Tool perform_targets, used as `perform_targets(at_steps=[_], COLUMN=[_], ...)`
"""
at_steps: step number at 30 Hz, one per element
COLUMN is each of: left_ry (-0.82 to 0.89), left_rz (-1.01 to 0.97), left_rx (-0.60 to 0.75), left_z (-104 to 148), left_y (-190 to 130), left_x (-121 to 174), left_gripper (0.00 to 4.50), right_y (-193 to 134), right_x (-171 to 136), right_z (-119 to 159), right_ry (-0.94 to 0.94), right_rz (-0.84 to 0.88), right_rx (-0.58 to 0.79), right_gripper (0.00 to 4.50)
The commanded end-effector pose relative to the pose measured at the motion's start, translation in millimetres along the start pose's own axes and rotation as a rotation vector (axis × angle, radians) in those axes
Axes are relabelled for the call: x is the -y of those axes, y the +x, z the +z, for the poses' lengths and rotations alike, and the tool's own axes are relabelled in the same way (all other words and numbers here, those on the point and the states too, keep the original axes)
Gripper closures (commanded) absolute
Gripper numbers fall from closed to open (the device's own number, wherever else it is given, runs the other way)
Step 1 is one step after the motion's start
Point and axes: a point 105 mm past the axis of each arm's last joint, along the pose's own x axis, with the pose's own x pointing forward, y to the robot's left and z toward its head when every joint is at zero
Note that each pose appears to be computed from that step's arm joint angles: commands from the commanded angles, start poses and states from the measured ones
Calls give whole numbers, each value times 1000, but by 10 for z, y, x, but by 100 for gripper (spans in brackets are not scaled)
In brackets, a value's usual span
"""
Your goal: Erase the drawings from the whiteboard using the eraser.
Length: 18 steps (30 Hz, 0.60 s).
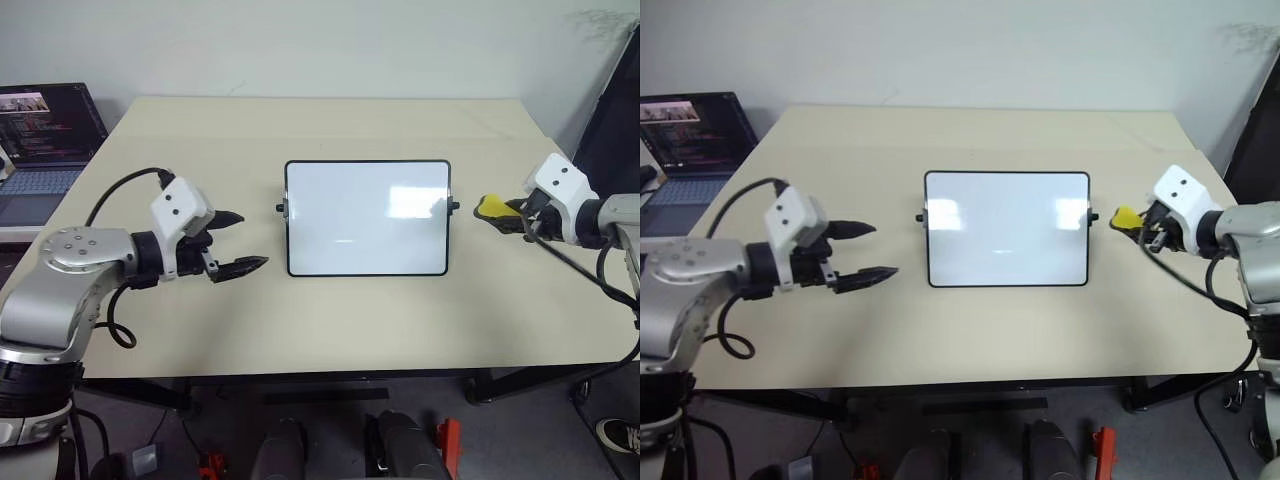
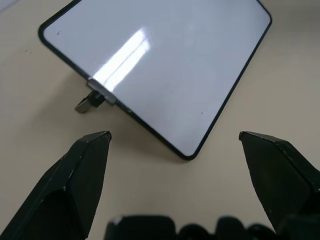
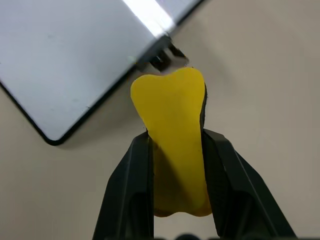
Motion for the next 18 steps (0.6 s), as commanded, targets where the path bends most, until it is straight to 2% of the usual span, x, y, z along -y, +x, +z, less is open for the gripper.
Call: perform_targets(at_steps=[1, 10, 18], left_ry=[53, 54, 41], left_rz=[-81, -193, -198], left_rx=[53, 93, 104], left_z=[181, 248, 250], left_y=[119, 329, 364], left_x=[154, 373, 397], left_gripper=[0, 0, 0], right_y=[34, 45, 71], right_x=[154, 298, 326], right_z=[-161, -738, -858], right_ry=[142, 307, 429], right_rz=[-57, -154, -192], right_rx=[-43, -264, -297], right_gripper=[348, 348, 349])
